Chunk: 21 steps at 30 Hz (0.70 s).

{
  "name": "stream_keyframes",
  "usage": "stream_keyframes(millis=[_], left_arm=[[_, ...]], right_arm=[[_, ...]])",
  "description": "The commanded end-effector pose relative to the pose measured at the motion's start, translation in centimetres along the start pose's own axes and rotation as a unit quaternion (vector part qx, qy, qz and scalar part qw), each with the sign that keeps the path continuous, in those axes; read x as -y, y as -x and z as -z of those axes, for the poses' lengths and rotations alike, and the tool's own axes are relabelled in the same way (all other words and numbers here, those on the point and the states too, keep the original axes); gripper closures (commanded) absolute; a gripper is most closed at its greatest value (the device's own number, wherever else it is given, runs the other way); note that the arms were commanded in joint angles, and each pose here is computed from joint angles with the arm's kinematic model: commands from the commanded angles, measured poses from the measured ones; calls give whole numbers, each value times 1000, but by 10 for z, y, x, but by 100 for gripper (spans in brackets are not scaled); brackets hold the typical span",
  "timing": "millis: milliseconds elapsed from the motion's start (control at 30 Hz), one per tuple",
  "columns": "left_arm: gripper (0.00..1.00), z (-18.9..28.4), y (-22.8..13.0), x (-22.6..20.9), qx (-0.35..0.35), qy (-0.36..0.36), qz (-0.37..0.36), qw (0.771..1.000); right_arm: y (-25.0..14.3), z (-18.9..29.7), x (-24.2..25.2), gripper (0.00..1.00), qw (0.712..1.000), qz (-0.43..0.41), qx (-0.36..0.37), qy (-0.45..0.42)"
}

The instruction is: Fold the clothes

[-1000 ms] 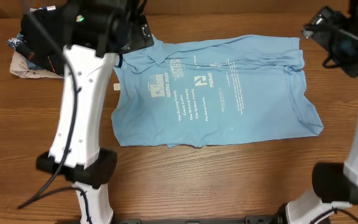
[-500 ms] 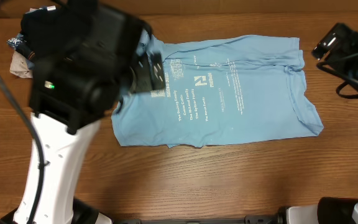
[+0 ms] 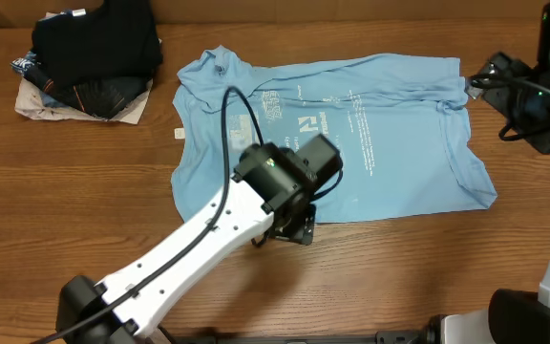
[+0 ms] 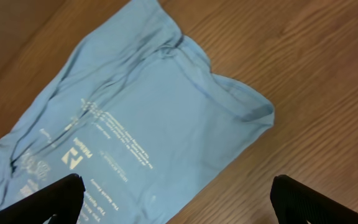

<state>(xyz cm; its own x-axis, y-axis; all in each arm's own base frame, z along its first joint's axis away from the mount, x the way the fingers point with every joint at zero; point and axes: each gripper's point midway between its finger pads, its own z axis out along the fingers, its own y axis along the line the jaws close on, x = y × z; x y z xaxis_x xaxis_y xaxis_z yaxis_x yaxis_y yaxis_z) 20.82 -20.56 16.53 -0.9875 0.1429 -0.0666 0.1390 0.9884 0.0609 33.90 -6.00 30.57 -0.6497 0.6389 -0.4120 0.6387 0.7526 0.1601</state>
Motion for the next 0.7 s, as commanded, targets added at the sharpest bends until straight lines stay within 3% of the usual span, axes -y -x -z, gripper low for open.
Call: stream_keyframes(millis=[0,67,133,233,400,533,667], left_arm=[[19,-29,-10,-5,-20,9,17,1000],[23,-47,-10,-5,-18,13,16,1000],[5,-63,-10,-6,-13,18,16,1000],[0,-85,-14,-7,-15,20,16,1000],[4,-110,-23,-11,-22,22,36,999],[15,-117,-12,-9,-14,-7,60,998],[16,-119,3,-11,-14,-39,95,995]], right_arm=[[7,-11,16,0,1000,-22,-1,-19],[10,-16,23,0,999,-34,-3,-23],[12,-19,30,0,999,-44,-5,-27],[15,-24,37,0,998,-56,-7,-29],[16,-26,39,0,998,-63,-9,-27],[18,-27,37,0,998,-63,-5,-22],[19,-27,37,0,998,-63,-4,-22]])
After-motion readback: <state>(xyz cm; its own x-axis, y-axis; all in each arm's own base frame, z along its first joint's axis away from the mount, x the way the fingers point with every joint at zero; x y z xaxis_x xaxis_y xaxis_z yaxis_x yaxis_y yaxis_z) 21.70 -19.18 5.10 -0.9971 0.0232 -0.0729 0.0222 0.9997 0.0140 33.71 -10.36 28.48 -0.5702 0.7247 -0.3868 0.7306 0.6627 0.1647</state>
